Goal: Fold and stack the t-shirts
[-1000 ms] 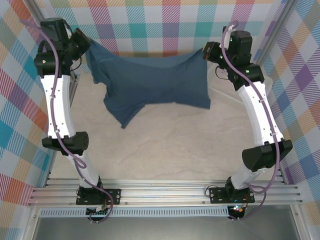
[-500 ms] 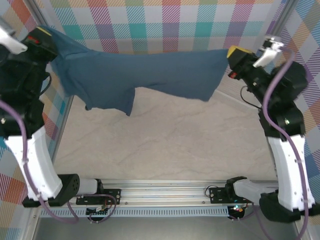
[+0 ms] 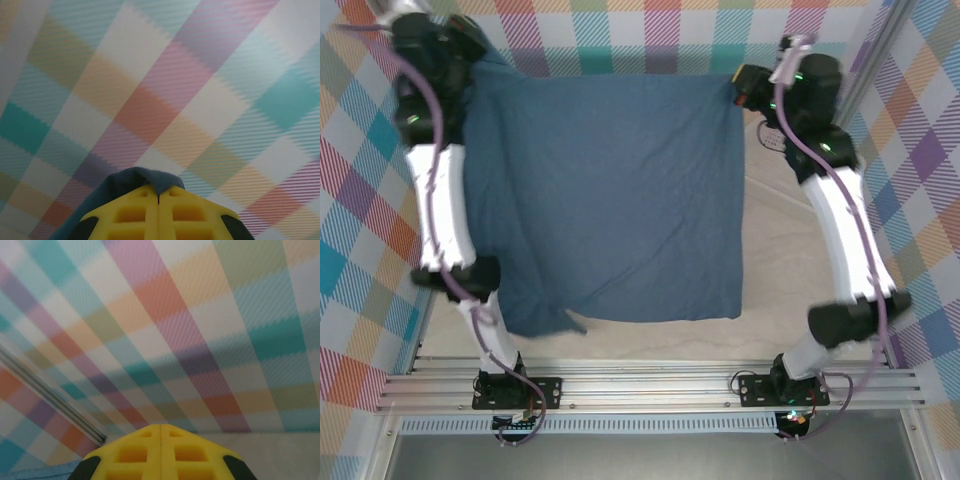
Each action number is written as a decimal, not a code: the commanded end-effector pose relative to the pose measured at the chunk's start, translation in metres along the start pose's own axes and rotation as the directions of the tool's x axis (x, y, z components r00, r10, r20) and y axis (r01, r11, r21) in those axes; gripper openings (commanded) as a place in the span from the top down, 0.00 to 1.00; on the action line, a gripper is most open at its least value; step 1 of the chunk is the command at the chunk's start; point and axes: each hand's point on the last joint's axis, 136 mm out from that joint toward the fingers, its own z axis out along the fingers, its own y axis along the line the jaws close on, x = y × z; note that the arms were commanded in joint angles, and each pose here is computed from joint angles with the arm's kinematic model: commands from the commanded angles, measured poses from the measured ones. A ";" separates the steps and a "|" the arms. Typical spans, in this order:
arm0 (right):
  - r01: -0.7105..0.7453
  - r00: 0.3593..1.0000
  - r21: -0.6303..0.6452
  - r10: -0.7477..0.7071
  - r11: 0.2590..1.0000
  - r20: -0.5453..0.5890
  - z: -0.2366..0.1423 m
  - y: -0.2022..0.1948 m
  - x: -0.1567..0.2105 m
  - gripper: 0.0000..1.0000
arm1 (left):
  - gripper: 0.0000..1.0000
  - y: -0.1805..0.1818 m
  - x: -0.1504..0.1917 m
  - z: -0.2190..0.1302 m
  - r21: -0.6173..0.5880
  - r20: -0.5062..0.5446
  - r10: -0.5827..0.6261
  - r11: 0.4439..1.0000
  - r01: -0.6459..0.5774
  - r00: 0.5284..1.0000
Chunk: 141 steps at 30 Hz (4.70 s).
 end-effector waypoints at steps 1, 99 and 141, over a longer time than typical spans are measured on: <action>-0.101 0.963 0.139 0.132 0.985 -0.236 0.074 -0.066 0.075 0.91 | 0.71 0.054 0.076 0.072 -0.084 -0.139 -0.053 0.996 0.042 0.989; -0.169 0.437 0.477 0.499 0.863 -0.748 -0.134 -0.131 0.396 0.62 | 0.53 0.286 0.424 -0.412 -0.635 -0.769 -0.520 0.551 -0.542 0.373; -0.039 0.479 0.691 0.620 0.722 -0.621 -0.110 -0.207 0.420 0.72 | 1.00 0.271 0.398 -0.391 -0.688 -0.721 -0.465 0.570 -0.449 0.514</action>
